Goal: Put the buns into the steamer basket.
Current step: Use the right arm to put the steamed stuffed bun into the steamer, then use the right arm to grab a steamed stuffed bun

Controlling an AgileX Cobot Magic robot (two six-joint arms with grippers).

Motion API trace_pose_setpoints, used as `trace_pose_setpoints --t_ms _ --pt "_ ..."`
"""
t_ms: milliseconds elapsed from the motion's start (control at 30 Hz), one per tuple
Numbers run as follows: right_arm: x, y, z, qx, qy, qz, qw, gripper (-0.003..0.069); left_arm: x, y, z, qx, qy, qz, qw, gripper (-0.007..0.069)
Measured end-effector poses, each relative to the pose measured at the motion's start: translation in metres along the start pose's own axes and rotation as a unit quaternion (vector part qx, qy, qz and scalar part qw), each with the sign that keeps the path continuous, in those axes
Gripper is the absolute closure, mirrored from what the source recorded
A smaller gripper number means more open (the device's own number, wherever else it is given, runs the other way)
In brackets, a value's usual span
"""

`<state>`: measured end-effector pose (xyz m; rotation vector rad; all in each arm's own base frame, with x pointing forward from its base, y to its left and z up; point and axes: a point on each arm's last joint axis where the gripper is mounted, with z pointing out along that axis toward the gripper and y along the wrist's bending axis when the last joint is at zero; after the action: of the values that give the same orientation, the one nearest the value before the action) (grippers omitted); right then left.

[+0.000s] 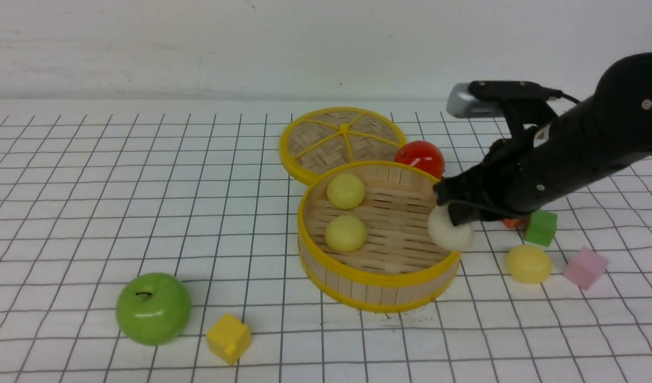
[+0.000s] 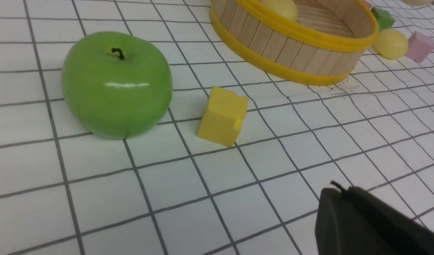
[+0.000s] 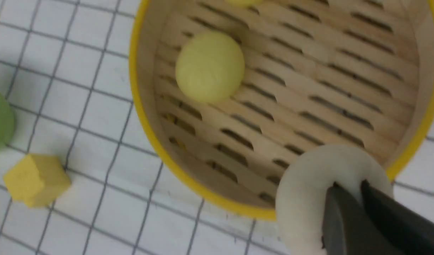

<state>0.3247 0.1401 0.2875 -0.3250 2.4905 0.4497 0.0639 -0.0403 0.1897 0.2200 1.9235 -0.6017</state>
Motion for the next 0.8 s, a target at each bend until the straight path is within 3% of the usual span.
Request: trace_pose_setpoints --t_ms 300,400,500,567,667,800 --pt "0.001 -0.017 0.075 0.013 -0.003 0.028 1.000 0.0583 0.000 0.000 0.000 0.000 0.000 0.000 1.000 0.0607" --pt "0.005 -0.020 0.090 0.013 0.006 0.041 0.999 0.0468 0.000 0.000 0.000 0.000 0.000 0.000 1.000 0.0605" --pt "0.005 -0.020 0.090 0.013 0.004 0.043 0.999 0.0373 0.000 0.000 0.000 0.000 0.000 0.000 1.000 0.0603" --pt "0.000 -0.017 0.078 0.009 -0.008 0.039 0.999 0.0239 0.000 0.000 0.000 0.000 0.000 0.000 1.000 0.0597" --pt "-0.007 -0.012 0.049 0.006 -0.025 0.023 0.999 0.0195 0.000 0.000 0.000 0.000 0.000 0.000 1.000 0.0596" --pt "-0.013 -0.017 0.007 0.028 -0.031 -0.007 0.999 0.0209 0.000 0.000 0.000 0.000 0.000 0.000 1.000 0.0596"
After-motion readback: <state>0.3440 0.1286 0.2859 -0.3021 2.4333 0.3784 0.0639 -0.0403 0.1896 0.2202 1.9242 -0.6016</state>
